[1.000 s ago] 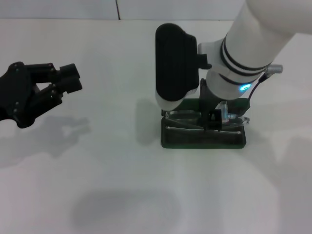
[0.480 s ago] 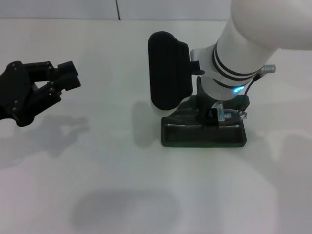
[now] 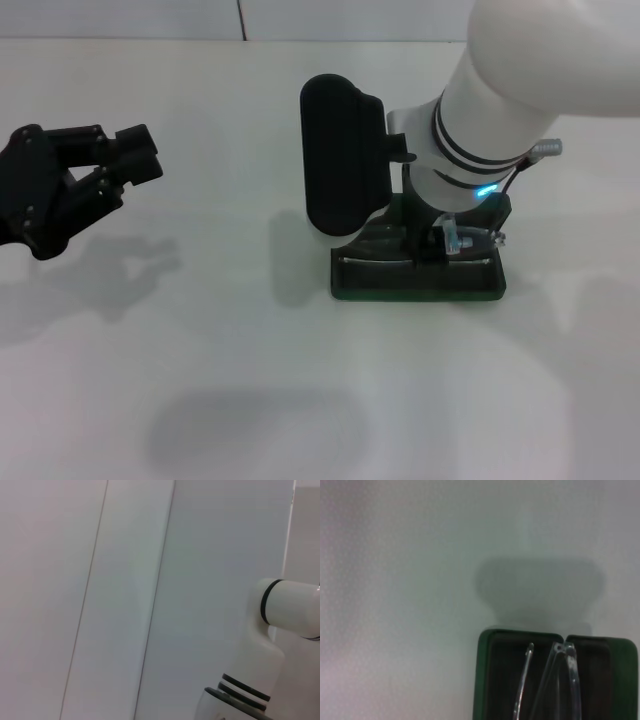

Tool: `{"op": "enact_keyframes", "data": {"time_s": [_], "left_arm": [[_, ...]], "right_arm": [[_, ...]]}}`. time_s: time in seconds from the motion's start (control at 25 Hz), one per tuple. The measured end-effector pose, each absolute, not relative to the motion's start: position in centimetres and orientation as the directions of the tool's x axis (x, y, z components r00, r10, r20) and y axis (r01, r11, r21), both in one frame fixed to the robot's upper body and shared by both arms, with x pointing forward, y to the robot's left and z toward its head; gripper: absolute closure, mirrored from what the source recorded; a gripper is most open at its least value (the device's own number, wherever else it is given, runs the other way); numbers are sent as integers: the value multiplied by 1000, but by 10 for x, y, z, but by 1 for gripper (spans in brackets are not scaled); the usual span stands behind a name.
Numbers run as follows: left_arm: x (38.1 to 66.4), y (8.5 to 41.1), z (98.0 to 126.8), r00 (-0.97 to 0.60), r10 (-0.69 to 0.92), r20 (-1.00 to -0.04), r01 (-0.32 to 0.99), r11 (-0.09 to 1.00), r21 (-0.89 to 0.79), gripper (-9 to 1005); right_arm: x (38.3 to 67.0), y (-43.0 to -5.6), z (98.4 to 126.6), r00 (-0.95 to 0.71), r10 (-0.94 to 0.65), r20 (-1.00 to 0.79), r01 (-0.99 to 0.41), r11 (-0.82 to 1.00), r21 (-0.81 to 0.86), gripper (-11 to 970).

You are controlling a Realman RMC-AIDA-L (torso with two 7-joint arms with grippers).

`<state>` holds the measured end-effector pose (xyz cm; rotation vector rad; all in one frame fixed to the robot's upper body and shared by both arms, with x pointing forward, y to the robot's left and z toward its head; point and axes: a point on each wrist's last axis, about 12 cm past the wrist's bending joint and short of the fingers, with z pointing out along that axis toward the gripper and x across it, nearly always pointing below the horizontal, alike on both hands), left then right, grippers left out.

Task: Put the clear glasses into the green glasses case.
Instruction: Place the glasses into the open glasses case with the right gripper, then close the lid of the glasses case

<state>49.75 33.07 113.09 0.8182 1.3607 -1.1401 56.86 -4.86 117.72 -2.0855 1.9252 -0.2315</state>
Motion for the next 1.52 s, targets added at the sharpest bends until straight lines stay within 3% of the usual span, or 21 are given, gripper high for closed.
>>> {"op": "enact_keyframes", "data": {"time_s": [0.76, 0.88, 0.96, 1.52], "left_arm": [[494, 330, 1127, -137, -148, -980, 939, 297, -176, 803], [493, 330, 1127, -138, -148, -979, 938, 298, -177, 803], [493, 330, 1127, -139, -149, -979, 937, 299, -178, 803], [493, 334, 1130, -127, -165, -978, 934, 313, -174, 804]], "right_arm": [[562, -46, 1170, 90, -995, -39, -933, -71, -352, 813], [560, -45, 1171, 94, -994, -47, -932, -71, -355, 733], [558, -44, 1173, 96, -994, -55, -931, -70, -357, 733], [525, -55, 1175, 116, -982, -150, -934, -56, -352, 733]]}}
